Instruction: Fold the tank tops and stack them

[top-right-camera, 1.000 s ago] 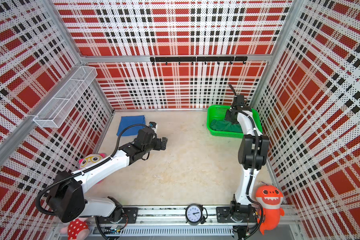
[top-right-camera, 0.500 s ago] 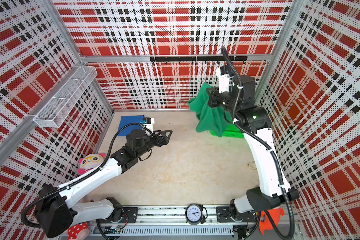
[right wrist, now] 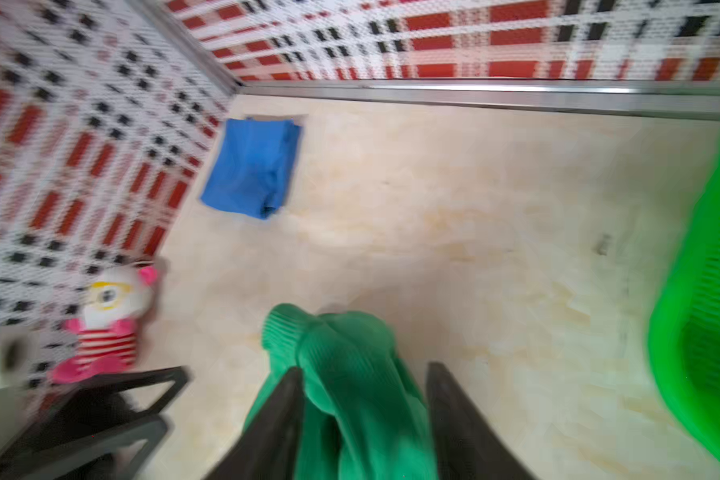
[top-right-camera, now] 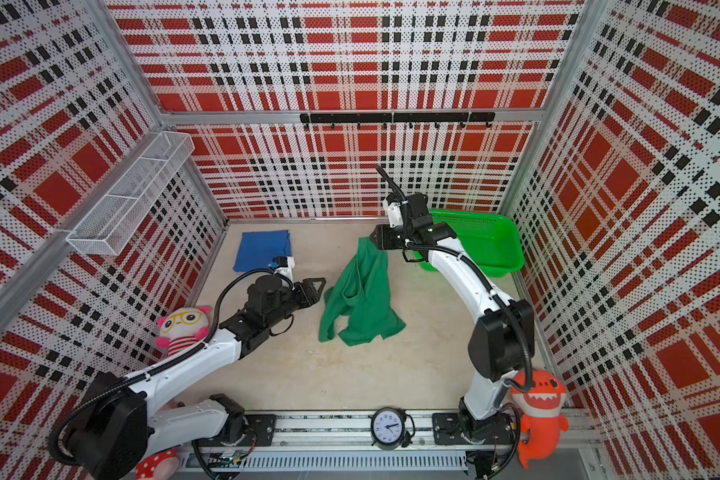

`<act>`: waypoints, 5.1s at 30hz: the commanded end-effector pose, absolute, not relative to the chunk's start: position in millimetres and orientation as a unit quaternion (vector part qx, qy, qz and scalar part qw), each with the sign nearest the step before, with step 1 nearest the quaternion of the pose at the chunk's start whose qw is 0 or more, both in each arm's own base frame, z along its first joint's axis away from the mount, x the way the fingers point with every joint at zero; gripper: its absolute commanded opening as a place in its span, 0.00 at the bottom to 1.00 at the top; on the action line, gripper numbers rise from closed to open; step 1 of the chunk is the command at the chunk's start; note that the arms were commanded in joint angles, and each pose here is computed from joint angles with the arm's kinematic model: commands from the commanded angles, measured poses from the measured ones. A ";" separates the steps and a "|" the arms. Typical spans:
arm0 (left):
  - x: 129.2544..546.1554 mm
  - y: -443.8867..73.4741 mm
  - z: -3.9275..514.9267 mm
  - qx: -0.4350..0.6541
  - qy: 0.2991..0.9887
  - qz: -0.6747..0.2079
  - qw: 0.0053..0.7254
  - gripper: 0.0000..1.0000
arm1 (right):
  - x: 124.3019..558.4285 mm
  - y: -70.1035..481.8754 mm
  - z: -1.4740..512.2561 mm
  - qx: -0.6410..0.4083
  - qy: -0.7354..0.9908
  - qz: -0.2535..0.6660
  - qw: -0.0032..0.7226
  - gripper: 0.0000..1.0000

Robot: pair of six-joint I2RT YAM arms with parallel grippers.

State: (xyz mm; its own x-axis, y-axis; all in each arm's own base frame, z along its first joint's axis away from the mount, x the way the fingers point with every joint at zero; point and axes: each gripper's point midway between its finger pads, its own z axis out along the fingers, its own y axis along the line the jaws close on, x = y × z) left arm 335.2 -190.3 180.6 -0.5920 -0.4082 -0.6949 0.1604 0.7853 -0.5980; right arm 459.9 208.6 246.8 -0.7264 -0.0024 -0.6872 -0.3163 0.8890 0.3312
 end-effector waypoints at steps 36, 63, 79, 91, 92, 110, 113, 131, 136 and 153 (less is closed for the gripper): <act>303.6 -443.5 36.7 0.183 0.946 -0.119 0.238 0.01 | 293.6 95.3 87.4 0.074 0.949 0.174 0.254 0.44; 301.0 -305.6 149.9 0.031 0.913 -0.233 0.334 0.00 | 302.2 170.9 70.8 0.009 0.936 0.276 0.220 0.51; 301.9 -157.6 181.2 -0.102 0.879 -0.251 0.391 0.00 | 276.9 296.5 124.4 -0.129 0.918 0.316 0.201 0.00; 285.2 -128.8 158.3 -0.112 0.892 -0.224 0.377 0.40 | 313.1 174.4 68.7 -0.041 0.966 0.146 0.209 0.51; 286.2 -130.0 158.6 -0.111 0.891 -0.226 0.377 0.42 | 313.5 173.5 64.6 -0.040 0.967 0.144 0.206 0.51; 292.1 -135.8 162.1 -0.104 0.890 -0.229 0.381 0.47 | 314.5 207.7 103.6 -0.068 0.954 0.190 0.224 0.00; 294.0 -135.0 170.1 -0.102 0.886 -0.232 0.389 0.47 | 305.1 253.2 136.8 -0.116 0.939 0.221 0.238 0.00; 269.1 -109.3 163.8 -0.126 0.893 -0.241 0.360 0.51 | 279.7 313.0 148.8 -0.140 0.921 0.272 0.239 0.57; 253.4 -167.3 127.9 -0.096 0.904 -0.273 0.314 0.50 | 293.9 244.1 133.9 -0.072 0.938 0.231 0.248 0.56; 255.5 -190.8 56.9 -0.074 0.943 -0.214 0.244 0.44 | 297.3 184.8 121.7 -0.021 0.945 0.202 0.257 0.56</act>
